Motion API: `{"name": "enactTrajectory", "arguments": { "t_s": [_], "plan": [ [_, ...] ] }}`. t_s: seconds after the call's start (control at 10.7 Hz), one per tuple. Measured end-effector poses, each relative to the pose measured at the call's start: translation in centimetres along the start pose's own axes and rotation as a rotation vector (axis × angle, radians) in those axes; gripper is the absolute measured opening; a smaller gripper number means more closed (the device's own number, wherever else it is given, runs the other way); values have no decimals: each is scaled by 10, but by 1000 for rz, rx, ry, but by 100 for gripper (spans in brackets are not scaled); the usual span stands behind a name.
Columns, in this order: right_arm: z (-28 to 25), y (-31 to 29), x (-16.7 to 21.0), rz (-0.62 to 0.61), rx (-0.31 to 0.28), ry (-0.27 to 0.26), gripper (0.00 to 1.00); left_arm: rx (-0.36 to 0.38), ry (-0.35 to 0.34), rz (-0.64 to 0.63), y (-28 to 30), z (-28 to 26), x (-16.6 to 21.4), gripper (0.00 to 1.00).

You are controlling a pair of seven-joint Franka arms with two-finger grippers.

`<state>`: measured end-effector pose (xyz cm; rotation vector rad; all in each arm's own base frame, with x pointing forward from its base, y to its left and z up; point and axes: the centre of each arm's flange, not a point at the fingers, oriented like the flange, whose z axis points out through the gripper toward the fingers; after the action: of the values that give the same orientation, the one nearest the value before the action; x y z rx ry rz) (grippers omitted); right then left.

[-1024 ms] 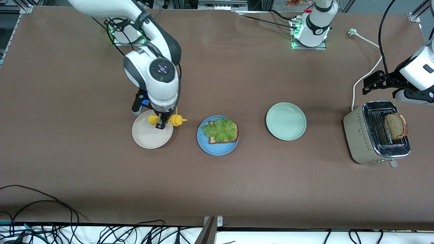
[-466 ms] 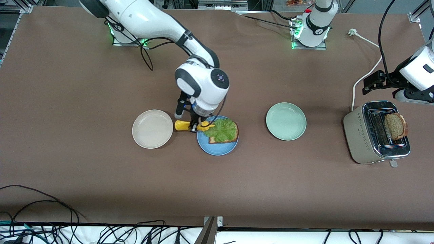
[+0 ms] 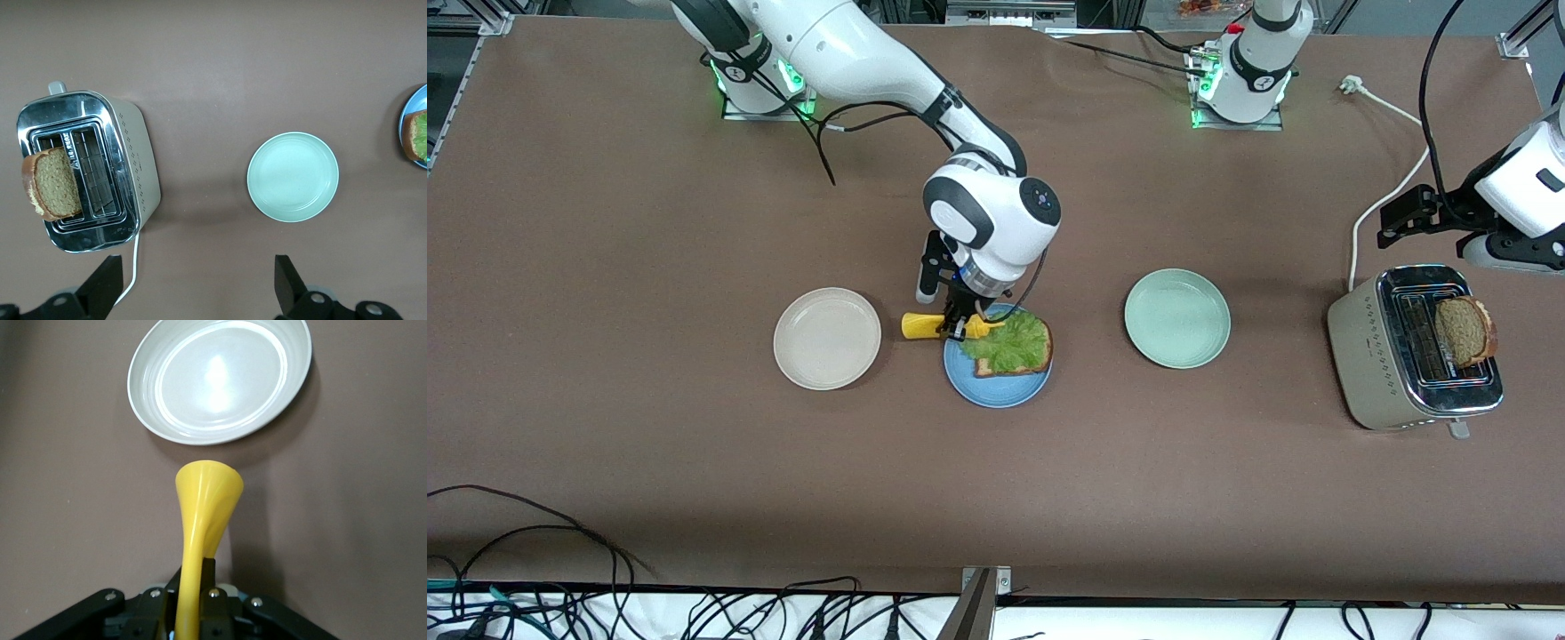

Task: Make sandwich in blue plate with both arms
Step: 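Tilt the mustard bottle over the lettuce with the right gripper, then carry the mustard bottle back beside the white plate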

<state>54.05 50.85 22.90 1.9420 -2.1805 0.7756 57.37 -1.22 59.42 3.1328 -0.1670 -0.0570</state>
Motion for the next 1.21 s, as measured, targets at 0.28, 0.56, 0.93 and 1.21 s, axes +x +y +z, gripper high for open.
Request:
{"name": "enactTrajectory", "arguments": {
  "t_s": [0.28,0.56,0.93,1.21],
  "plan": [
    [18,-16,10,16,33,48,9,0,0,0,0,0,0,100],
    [29,-23,17,21,48,82,9,0,-1,0,0,0,0,100],
    [71,-27,23,7,67,164,9,0,-1,0,0,1,0,100],
    [89,-45,46,3,60,239,9,0,-2,0,0,1,0,100]
  ]
}}
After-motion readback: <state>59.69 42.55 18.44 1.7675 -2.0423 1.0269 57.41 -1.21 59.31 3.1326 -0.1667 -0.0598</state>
